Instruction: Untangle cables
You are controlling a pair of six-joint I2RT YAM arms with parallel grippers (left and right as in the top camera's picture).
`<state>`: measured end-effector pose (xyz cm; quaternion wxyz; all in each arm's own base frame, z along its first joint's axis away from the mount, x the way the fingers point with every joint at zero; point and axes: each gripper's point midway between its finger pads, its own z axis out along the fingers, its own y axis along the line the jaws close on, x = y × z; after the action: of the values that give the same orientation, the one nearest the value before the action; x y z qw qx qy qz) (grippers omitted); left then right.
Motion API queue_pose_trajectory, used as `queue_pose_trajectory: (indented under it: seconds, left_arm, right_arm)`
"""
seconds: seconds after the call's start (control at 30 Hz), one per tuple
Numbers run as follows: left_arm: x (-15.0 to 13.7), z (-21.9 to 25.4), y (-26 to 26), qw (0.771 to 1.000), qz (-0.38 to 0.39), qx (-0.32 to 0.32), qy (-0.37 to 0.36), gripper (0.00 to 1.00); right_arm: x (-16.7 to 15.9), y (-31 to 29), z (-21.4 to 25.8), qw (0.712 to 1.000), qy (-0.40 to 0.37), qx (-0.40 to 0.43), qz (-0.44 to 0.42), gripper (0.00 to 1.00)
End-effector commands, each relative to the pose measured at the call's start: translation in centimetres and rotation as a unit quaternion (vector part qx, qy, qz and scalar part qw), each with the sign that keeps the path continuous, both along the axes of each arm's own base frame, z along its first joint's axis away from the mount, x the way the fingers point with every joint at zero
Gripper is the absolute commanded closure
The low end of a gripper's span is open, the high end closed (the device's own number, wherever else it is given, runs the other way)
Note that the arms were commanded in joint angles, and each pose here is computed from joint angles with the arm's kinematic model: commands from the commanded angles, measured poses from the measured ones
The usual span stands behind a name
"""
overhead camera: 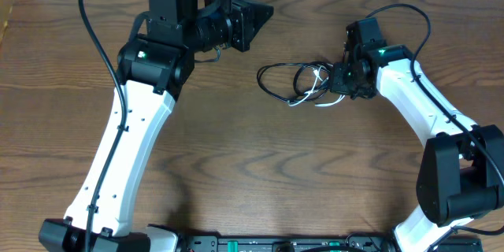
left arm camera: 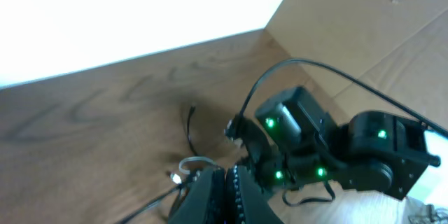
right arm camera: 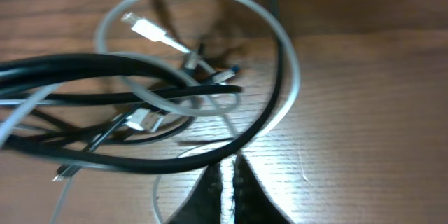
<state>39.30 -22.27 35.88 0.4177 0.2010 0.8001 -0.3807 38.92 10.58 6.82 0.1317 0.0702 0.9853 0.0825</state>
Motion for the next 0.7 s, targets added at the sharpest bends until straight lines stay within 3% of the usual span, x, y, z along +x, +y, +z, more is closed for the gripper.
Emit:
queue_pose_trajectory:
  seconds: [0.0,0.07,0.17,0.4,0.57,0.67]
  left_arm:
    - [0.7,-1.6,0.2,1.000,0.008,0.010,0.025,0.92]
    - [0.8,-2.2,0.1,0.999,0.008,0.013,0.035,0.92]
    - [0.9,-2.9,0.3,0.999,0.014,0.020,0.045,0.92]
    - [1.7,-6.2,3.4,0.986,0.111,0.084,0.096,0.92]
    - [2.4,-9.2,5.9,0.957,0.212,0.101,0.171,0.92]
    - [2.6,-10.9,6.1,0.948,0.224,0.106,0.200,0.92]
  right_arm:
    - [0.8,1.4,1.1,0.999,-0.011,0.036,0.024,0.86]
    - [1.6,1.9,2.4,0.998,-0.027,0.047,0.027,0.66]
    - [2.3,2.3,4.2,0.997,-0.044,0.052,0.031,0.52]
    - [2.9,4.1,6.3,0.993,-0.053,0.108,0.019,0.65]
    - [3.2,6.3,6.0,0.990,-0.057,0.128,0.028,0.66]
    - [2.9,6.8,4.7,0.993,-0.044,0.108,0.019,0.66]
